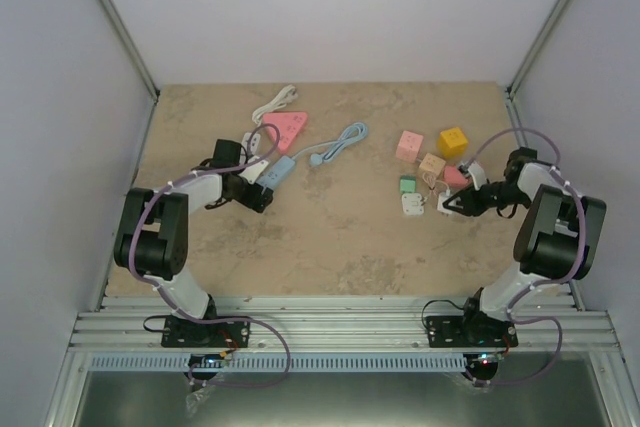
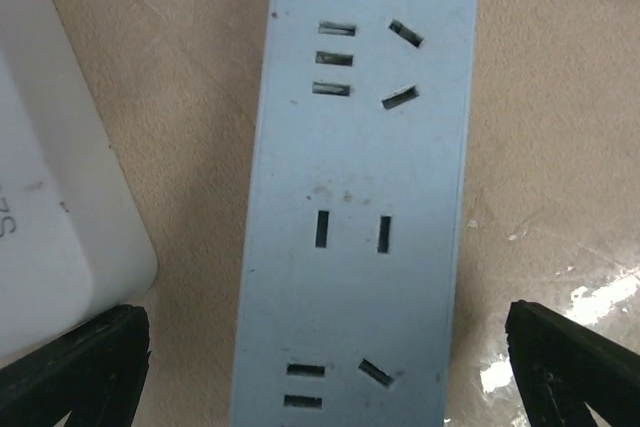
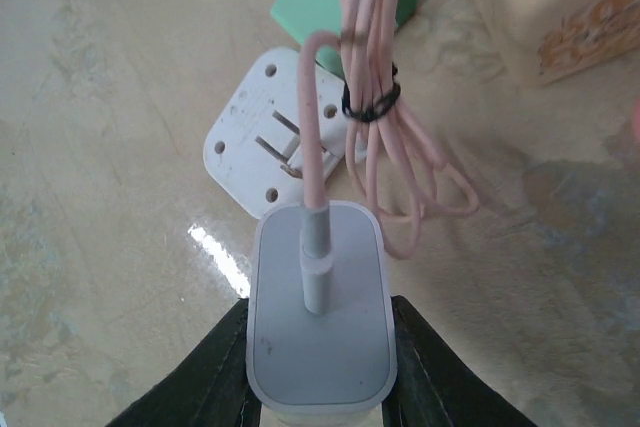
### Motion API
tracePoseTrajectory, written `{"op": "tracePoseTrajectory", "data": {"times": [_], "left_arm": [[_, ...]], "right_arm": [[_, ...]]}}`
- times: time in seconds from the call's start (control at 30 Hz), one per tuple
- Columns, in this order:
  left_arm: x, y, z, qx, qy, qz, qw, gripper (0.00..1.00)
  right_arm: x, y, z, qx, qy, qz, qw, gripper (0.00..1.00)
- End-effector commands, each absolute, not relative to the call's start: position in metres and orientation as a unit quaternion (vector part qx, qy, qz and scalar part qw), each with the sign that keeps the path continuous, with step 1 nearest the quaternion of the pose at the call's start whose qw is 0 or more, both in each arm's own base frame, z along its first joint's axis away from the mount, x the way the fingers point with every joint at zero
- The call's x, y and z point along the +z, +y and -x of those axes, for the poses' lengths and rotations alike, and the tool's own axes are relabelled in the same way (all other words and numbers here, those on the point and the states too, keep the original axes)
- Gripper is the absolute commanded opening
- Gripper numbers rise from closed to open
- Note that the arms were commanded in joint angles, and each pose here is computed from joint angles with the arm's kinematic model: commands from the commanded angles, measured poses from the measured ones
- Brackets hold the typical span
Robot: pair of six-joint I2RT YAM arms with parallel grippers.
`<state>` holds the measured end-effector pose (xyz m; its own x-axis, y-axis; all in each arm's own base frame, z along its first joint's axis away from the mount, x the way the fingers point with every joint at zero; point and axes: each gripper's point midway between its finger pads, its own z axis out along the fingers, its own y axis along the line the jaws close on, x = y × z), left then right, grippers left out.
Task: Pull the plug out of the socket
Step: Place the plug at the center of the board.
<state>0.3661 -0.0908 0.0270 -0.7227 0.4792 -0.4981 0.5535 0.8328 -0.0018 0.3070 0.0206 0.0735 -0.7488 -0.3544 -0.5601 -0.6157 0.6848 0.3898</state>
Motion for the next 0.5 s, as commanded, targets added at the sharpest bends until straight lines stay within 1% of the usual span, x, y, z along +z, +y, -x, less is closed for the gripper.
{"op": "tracePoseTrajectory", "data": {"times": [0.0,0.37,0.47], "left_arm": [[0.044,-0.087,-0.38,-0.059,0.919,-0.279,0.273,1.0],[0.08,-0.087,-0.39,-0.046,0.906,-0.284,0.312,1.0],[0.089,-0.087,-0.392,-0.043,0.903,-0.283,0.321,1.0]], "right_arm": [[0.059,0.019,-0.301,0.299,0.891,0.272,0.207,0.04],[0.031,0.005,-0.298,0.295,0.91,0.235,0.172,0.13],[0.028,-0.004,-0.299,0.287,0.915,0.223,0.173,0.21]]}}
